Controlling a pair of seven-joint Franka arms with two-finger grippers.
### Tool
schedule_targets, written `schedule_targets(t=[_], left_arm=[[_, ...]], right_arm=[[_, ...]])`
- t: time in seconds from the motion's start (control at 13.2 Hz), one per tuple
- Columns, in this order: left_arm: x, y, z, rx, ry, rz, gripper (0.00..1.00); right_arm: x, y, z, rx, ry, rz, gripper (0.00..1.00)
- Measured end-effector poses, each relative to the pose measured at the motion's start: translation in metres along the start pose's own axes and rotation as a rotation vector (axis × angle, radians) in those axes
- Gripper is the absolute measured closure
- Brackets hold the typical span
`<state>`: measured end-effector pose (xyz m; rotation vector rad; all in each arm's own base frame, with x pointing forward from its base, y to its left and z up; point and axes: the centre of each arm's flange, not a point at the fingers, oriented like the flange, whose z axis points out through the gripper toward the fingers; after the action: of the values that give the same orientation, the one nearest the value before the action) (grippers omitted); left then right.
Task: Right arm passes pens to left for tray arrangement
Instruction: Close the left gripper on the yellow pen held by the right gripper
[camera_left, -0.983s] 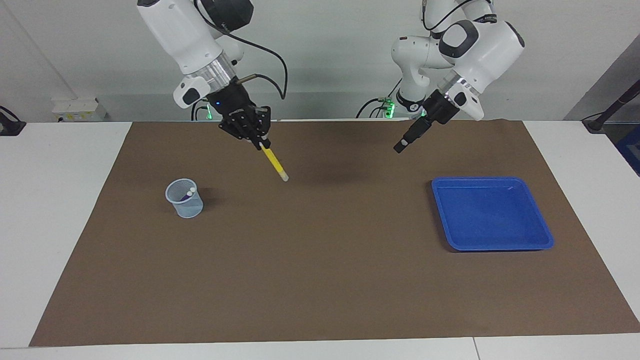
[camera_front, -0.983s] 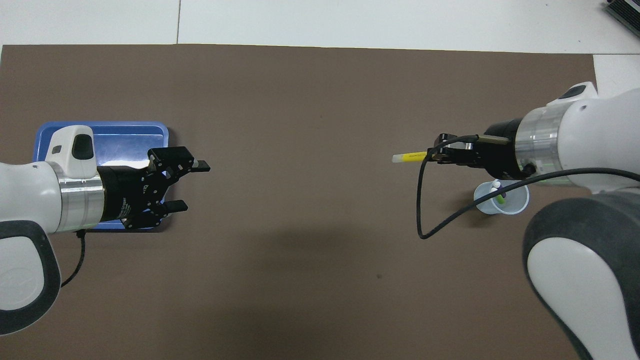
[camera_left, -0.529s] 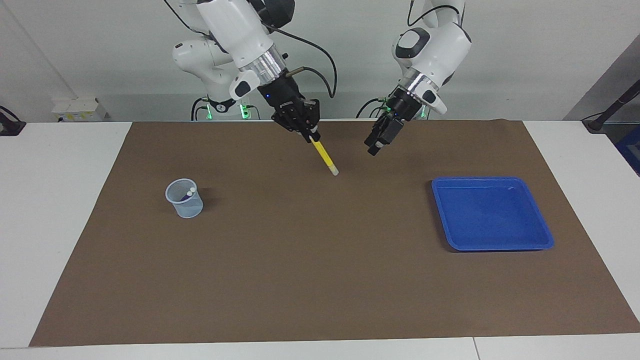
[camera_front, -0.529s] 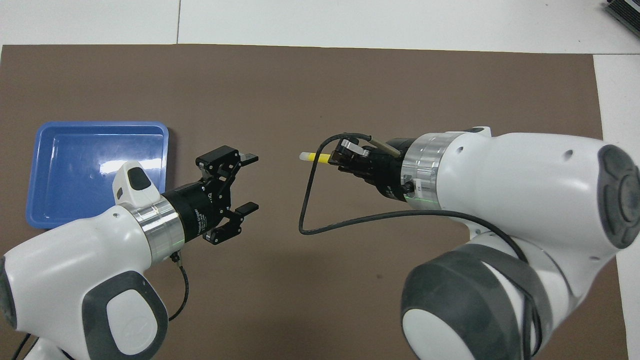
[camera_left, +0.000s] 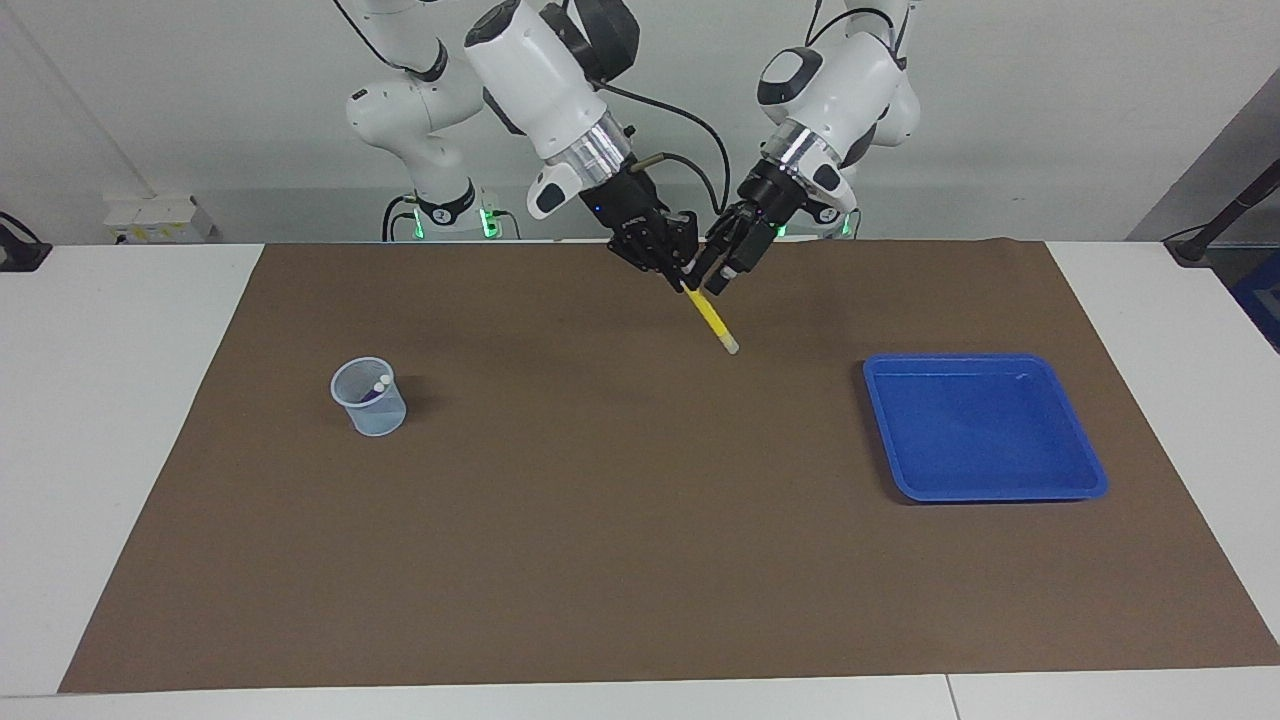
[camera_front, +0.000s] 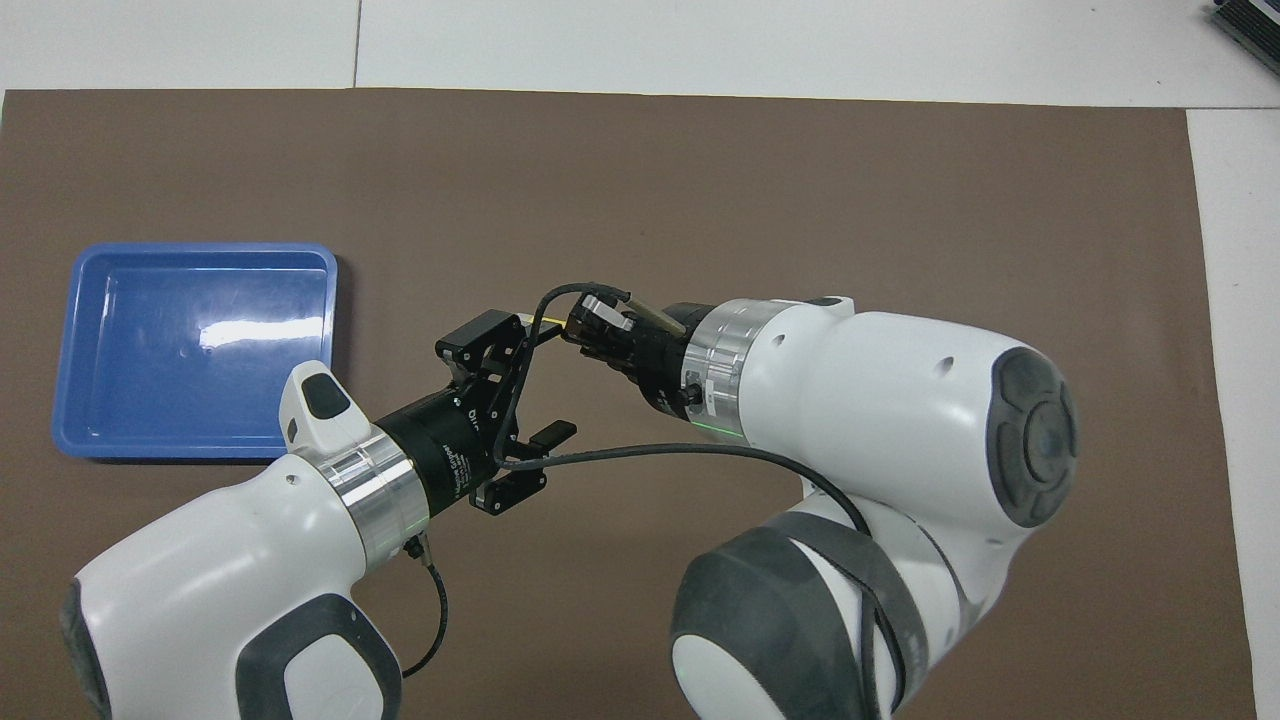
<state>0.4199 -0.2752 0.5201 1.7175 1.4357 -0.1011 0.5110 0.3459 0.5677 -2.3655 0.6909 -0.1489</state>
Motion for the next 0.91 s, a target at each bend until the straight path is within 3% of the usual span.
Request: schedule_targets(t=[0.53, 0.6, 0.76, 0.91], left_arm=[[0.011, -0.006, 0.026, -0.016, 0.042, -0.021, 0.00], [0.012, -0.004, 0.026, -0.020, 0.043, -0.022, 0.09], [0.012, -0.003, 0.026, -0.024, 0.044, -0.024, 0.16], [0.012, 0.002, 0.024, -0.037, 0.044, -0.027, 0.39]], right_arm=[[0.002, 0.002, 0.001, -0.003, 0.001, 0.004, 0.81], [0.002, 0.002, 0.001, -0.004, 0.001, 0.004, 0.81], [0.002, 0.002, 0.001, -0.004, 0.001, 0.004, 0.81], [0.002, 0.003, 0.002, -0.006, 0.000, 0.005, 0.81]])
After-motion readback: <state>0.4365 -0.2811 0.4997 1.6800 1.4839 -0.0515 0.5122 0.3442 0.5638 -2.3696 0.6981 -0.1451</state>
